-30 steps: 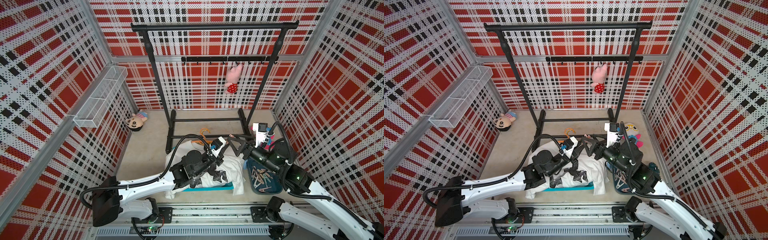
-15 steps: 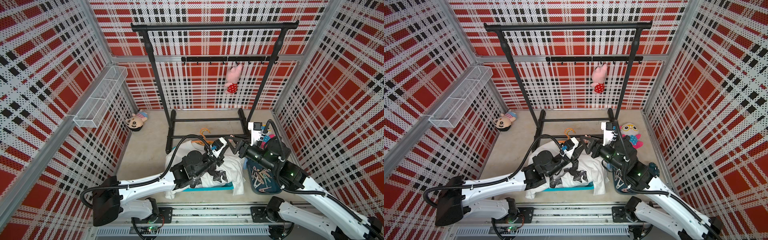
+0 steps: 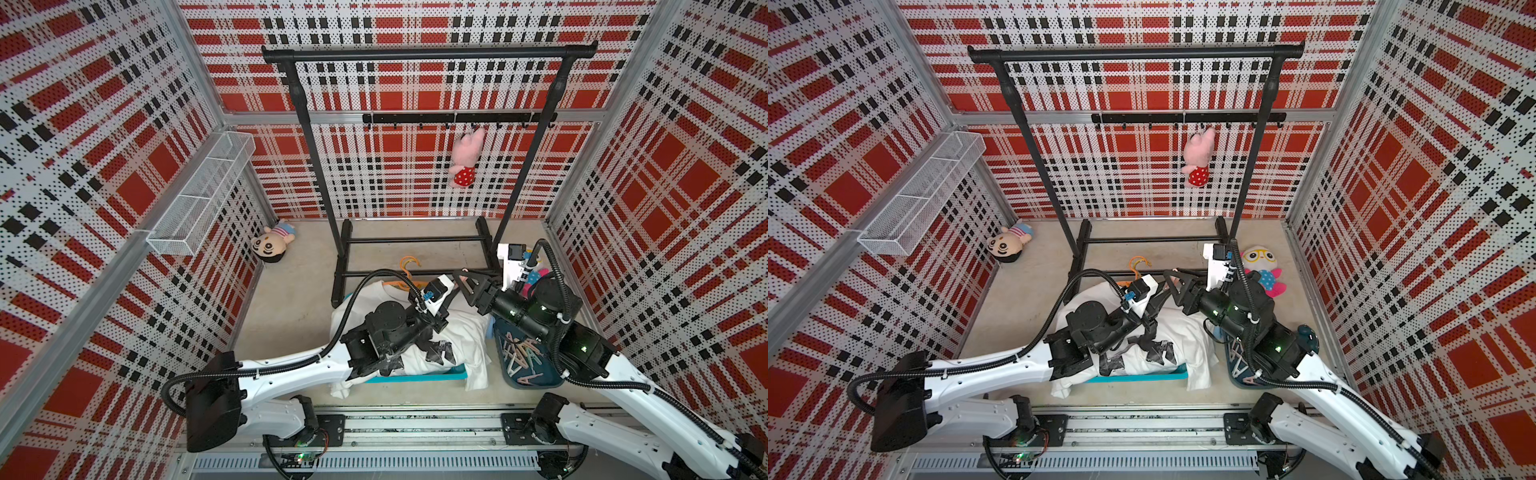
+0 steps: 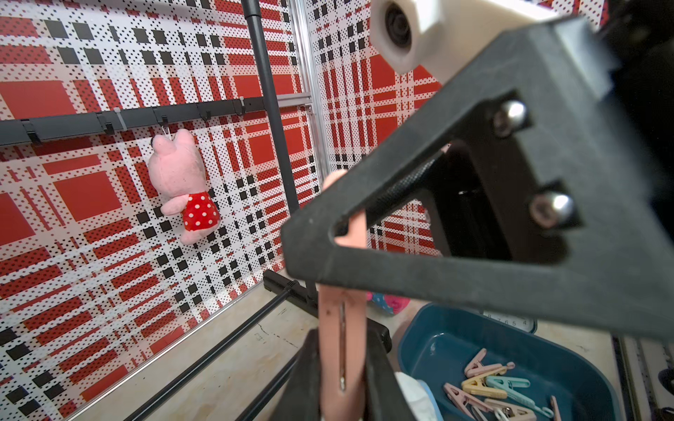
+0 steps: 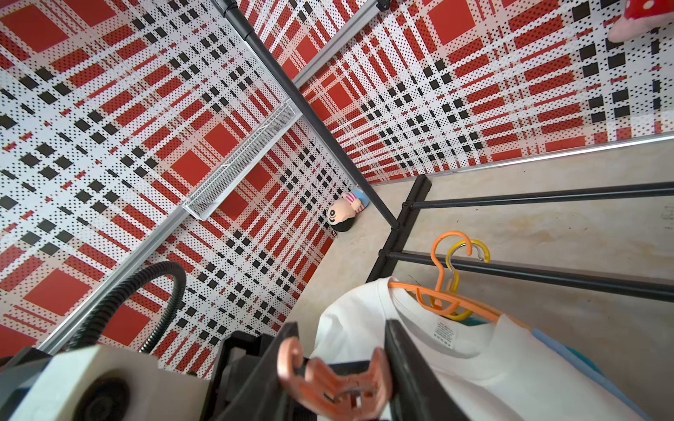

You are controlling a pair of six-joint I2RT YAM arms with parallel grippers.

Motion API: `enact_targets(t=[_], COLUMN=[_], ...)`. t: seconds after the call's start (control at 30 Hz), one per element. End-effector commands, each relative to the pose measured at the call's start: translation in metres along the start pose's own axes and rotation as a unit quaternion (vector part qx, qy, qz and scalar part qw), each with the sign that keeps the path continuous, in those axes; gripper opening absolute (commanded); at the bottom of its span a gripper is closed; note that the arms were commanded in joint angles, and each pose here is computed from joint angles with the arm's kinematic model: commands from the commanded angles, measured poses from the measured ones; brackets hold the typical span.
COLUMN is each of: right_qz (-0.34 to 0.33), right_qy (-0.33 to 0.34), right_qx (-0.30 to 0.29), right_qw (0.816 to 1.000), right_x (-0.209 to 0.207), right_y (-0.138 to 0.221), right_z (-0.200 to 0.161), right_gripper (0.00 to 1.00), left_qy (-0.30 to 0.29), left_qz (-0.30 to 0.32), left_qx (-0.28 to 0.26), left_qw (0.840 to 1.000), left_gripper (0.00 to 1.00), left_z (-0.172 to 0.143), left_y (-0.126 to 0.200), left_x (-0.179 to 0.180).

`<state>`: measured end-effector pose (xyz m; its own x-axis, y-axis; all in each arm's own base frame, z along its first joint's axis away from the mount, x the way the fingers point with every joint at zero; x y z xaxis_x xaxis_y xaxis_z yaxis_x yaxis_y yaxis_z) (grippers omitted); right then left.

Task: Use clothespins to secure the t-shirt on both sides of the hanger
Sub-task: Open the clothespin.

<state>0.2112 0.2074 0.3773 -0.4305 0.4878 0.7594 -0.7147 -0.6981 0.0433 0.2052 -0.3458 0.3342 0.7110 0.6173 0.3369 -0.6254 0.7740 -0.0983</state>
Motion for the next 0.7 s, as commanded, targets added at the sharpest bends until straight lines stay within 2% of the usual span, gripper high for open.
enact_targets(t=[0.0, 0.1, 0.23, 0.3, 0.5, 0.67], right_qz=[0.006, -0.001, -0.046, -0.07, -0.134, -0.196], right_qy=[0.003, 0.003, -0.006, -0.006, 0.008, 0.03], right_qx=[-0.015, -0.018, -0.036, -0.038, -0.055, -0.082], right_qw=[1.0, 1.0, 0.998, 0.997, 0.989, 0.977], right_x=[0.005, 0.003, -0.012, -0.02, -0.044, -0.069], right_y=[0.002, 0.001, 0.0, -0.003, -0.009, -0.007], right_z=[0.008, 0.008, 0.011, 0.011, 0.01, 0.015], right_gripper=[0.35, 0.31, 0.23, 0.2, 0.12, 0.0], left_qy=[0.004, 0.005, -0.001, -0.003, 0.002, 0.037], left_qz=[-0.001, -0.002, -0.015, -0.021, -0.019, -0.008], left_qx=[-0.008, -0.003, 0.013, 0.018, 0.034, 0.07], left_qw=[1.0, 1.0, 1.0, 1.0, 0.999, 0.997], left_gripper=[0.06, 0.19, 0.46, 0.56, 0.72, 0.75], left_z=[0.008, 0.006, 0.005, 0.005, 0.002, -0.007], left_y=[-0.001, -0.001, -0.002, 0.0, 0.015, 0.022], left_x=[0.0, 0.0, -0.003, -0.004, 0.002, 0.028])
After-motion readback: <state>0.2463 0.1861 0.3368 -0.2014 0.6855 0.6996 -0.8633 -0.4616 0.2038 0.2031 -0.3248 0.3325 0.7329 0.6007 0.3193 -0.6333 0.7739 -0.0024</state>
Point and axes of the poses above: each gripper's point midway between its finger pads, its own y axis back along the fingers, its own x axis along the line the jaws close on, z = x × y, the point moved 3 cm from there along y, back along the fingers, and after that the axes turned 12 degrees about -y, right-handed, at the moved point
